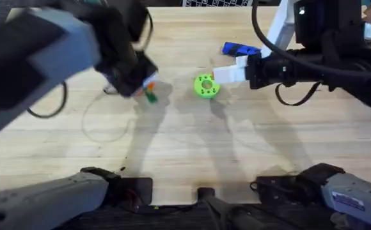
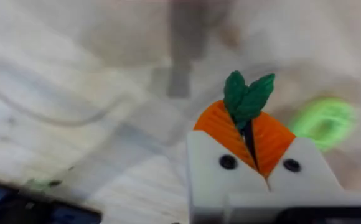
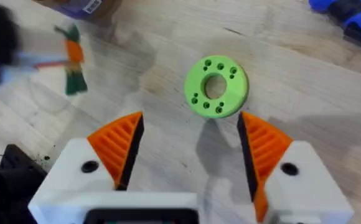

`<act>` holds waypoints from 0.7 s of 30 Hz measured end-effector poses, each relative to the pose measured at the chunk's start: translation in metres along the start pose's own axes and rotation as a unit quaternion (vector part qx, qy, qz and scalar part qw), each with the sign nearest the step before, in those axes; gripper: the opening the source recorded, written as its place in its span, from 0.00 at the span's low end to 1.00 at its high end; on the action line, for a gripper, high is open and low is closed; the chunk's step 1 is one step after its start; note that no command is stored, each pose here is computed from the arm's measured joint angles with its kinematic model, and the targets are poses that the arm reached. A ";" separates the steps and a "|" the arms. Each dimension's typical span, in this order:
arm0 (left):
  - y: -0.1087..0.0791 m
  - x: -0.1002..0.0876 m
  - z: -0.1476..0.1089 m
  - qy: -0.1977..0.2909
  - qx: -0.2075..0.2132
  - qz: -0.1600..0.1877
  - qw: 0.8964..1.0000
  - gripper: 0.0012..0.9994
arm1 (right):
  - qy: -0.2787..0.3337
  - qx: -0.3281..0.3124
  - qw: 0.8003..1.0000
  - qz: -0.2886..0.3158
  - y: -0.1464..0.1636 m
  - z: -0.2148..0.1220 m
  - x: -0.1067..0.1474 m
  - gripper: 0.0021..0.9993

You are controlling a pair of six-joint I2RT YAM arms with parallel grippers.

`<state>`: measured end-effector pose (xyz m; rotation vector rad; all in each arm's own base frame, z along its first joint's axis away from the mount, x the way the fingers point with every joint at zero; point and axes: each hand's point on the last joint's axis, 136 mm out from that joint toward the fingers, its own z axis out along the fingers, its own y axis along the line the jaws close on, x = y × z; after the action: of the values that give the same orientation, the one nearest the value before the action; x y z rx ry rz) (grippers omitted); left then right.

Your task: Pick up the gripper from the table and insert it into the empty holder that is missing its gripper. Then pick up a screw, insert it into the mounting hole, and use the screwdriver to tighten it. Finally, clean up the table by picking up the vegetable and placing it into the bucket.

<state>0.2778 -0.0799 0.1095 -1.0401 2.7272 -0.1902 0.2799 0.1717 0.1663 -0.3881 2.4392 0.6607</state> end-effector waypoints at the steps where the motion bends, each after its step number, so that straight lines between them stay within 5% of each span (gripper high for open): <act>1: -0.012 -0.008 -0.015 -0.017 0.027 0.006 0.999 0.01 | 0.000 0.000 1.000 0.000 0.000 0.000 0.000 0.89; 5: -0.052 -0.046 -0.074 -0.106 0.121 0.031 0.986 0.01 | -0.001 0.000 1.000 0.000 0.000 0.000 0.000 0.89; 8: -0.061 -0.076 -0.099 -0.175 0.142 0.043 0.973 0.01 | -0.001 0.000 1.000 0.000 0.000 0.000 0.000 0.89; 14: -0.039 -0.124 -0.084 -0.238 0.071 0.032 0.968 0.01 | -0.001 0.000 1.000 0.000 0.000 0.000 0.000 0.89; 21: -0.012 -0.157 -0.045 -0.225 0.003 0.046 0.973 0.01 | -0.001 0.000 1.000 0.004 0.000 0.000 0.000 0.89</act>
<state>0.3885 0.0187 0.1794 -0.8314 2.3525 0.0493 0.2801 0.1717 0.1665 -0.3783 2.4409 0.6642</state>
